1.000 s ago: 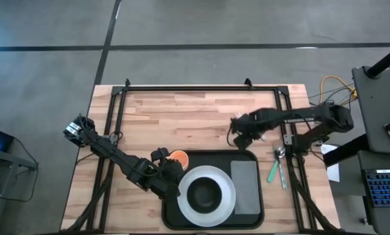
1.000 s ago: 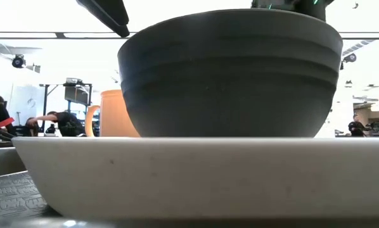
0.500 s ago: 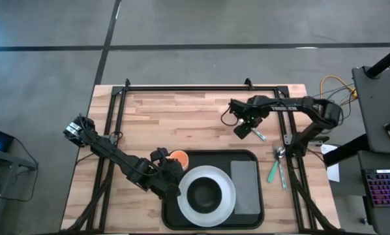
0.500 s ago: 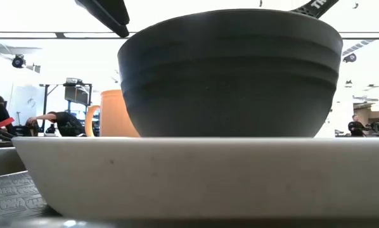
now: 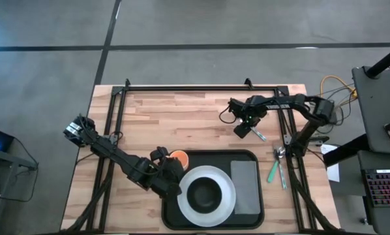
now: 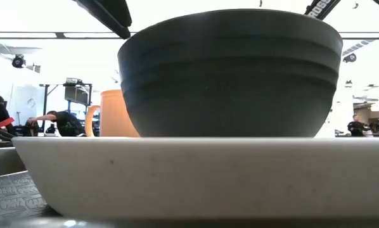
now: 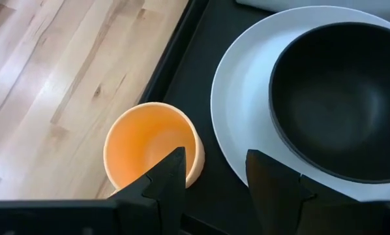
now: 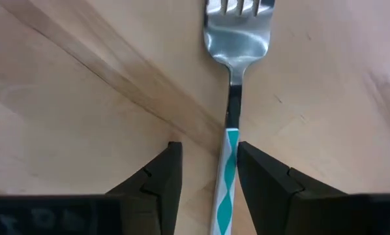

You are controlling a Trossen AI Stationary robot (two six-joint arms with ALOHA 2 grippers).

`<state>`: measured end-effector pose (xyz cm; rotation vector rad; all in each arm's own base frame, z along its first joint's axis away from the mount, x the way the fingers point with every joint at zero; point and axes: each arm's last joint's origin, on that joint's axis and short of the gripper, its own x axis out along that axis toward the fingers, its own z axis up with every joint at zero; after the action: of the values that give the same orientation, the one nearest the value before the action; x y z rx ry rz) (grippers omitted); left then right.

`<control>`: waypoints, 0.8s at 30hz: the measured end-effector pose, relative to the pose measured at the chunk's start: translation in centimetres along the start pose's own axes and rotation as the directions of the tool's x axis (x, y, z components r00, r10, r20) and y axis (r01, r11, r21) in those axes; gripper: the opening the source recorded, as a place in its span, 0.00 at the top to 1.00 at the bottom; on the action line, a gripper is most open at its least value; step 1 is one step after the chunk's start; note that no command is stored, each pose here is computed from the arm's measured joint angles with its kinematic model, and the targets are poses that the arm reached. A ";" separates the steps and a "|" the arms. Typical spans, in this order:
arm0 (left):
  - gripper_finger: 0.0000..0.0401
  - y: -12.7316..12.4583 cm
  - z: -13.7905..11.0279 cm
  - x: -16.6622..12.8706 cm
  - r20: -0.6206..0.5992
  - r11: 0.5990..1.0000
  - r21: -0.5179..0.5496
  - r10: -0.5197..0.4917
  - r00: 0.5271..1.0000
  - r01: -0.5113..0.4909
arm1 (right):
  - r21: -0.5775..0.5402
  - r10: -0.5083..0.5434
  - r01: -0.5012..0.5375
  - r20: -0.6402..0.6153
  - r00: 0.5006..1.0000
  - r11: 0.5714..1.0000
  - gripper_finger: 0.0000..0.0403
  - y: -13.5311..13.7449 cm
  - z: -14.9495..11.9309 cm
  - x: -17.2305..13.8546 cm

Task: Set up tray
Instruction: Put the green fork on the gray napkin to the right of the white plate

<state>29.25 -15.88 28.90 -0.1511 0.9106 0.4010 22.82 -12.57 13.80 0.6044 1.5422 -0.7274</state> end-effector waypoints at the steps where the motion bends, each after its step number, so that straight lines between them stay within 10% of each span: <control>1: 0.65 0.0 0.0 0.0 0.000 1.000 -0.002 0.000 1.000 0.000 | -0.001 -0.001 0.001 -0.002 1.000 1.000 0.67 0.0 0.0 0.2; 24: 0.65 0.0 0.1 0.0 0.011 1.000 -0.022 0.010 1.000 -0.010 | 0.075 0.037 -0.037 -0.001 0.999 0.996 0.87 -0.2 0.2 0.4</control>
<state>29.27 -15.82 28.93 -0.1647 0.8964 0.4207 22.79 -12.85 13.41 0.6882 1.5071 -0.7596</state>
